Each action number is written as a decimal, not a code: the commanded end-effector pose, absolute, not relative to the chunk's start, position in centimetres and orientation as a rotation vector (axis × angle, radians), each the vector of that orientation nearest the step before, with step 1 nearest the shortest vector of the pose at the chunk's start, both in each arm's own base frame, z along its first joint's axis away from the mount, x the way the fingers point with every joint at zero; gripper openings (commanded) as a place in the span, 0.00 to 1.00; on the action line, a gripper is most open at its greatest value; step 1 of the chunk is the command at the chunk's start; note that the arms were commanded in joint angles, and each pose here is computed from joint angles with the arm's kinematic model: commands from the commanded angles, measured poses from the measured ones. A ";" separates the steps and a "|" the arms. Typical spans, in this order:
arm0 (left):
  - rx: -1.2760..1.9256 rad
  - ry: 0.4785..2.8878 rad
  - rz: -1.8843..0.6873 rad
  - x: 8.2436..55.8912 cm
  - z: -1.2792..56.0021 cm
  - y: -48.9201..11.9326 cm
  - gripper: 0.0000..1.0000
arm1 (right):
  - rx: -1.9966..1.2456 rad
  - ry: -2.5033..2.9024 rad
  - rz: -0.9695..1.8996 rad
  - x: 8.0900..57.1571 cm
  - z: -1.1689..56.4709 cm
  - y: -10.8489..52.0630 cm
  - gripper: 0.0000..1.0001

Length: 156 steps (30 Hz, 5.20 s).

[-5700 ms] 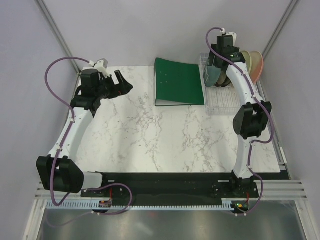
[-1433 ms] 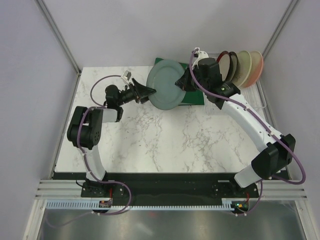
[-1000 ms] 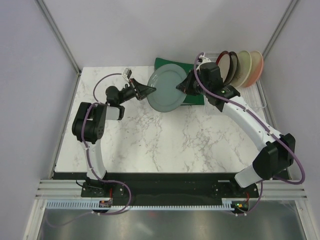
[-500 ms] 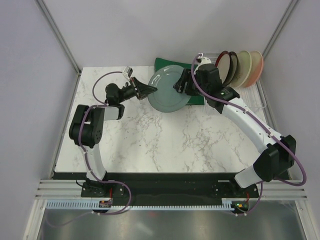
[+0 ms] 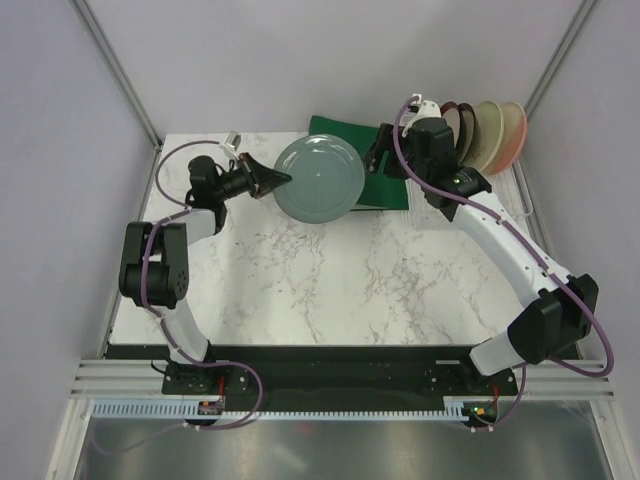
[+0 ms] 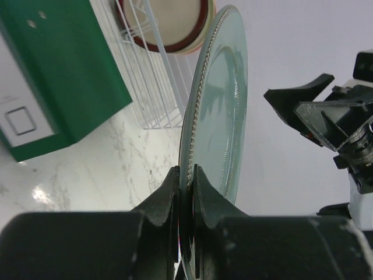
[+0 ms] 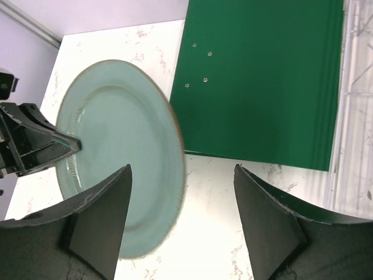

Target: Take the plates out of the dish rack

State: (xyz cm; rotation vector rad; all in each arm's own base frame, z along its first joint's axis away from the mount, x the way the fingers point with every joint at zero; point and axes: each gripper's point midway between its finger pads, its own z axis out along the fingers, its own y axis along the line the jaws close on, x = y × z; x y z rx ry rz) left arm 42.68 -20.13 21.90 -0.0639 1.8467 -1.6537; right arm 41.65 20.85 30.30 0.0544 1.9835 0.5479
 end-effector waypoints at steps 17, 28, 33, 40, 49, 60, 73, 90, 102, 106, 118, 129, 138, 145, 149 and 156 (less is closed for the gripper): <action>-0.370 1.818 -1.350 51.5 17.6 -3.1 0.02 | 0.229 1.904 0.282 45.7 33.2 7.7 0.77; -0.529 1.929 -1.209 55.6 12.1 -0.7 0.02 | 0.308 1.888 0.086 48.3 33.5 2.5 0.78; -0.568 1.986 -1.113 55.5 9.7 0.1 0.02 | 0.323 1.966 -0.006 51.9 30.4 1.1 0.75; -0.624 2.081 -1.002 55.4 6.1 1.2 0.02 | 0.323 1.984 -0.011 55.2 28.8 0.5 0.76; -0.645 2.115 -1.046 56.1 3.9 1.0 0.02 | 0.344 2.032 -0.095 59.4 26.0 -2.2 0.75; -0.617 2.127 -1.089 56.6 3.6 0.6 0.44 | 0.340 2.080 -0.166 61.7 22.8 -3.2 0.67; -0.701 2.209 -0.877 54.1 3.1 2.3 1.00 | 0.362 2.110 -0.283 63.1 19.4 -4.9 0.33; -0.622 2.126 -0.695 51.2 11.4 2.7 1.00 | 0.382 1.956 -0.279 62.6 25.4 -5.0 0.00; -0.471 2.085 -0.826 50.3 16.0 -2.1 1.00 | 0.335 1.866 -0.250 61.3 31.1 -4.2 0.00; -0.420 2.085 -0.849 50.2 16.7 -4.2 1.00 | 0.325 1.841 -0.251 61.0 32.6 -4.1 0.00; -0.240 2.067 -0.917 49.5 19.2 -9.4 1.00 | 0.316 1.783 -0.231 58.9 36.5 -3.9 0.00; -0.111 2.048 -1.072 48.5 20.5 -15.1 1.00 | 0.320 1.726 -0.250 56.2 40.2 -4.3 0.00; -0.040 1.962 -1.258 47.9 21.6 -18.3 1.00 | 0.256 1.682 -0.072 52.5 44.4 -0.5 0.00; -0.013 1.853 -1.560 46.9 21.8 -22.4 1.00 | 0.155 1.686 0.122 49.6 45.5 6.0 0.00; -0.007 1.827 -1.621 46.3 20.9 -23.7 1.00 | 0.106 1.687 0.226 48.2 45.8 9.3 0.00; -0.035 1.758 -1.642 45.9 20.5 -24.0 1.00 | 0.067 1.675 0.390 45.6 46.4 13.0 0.00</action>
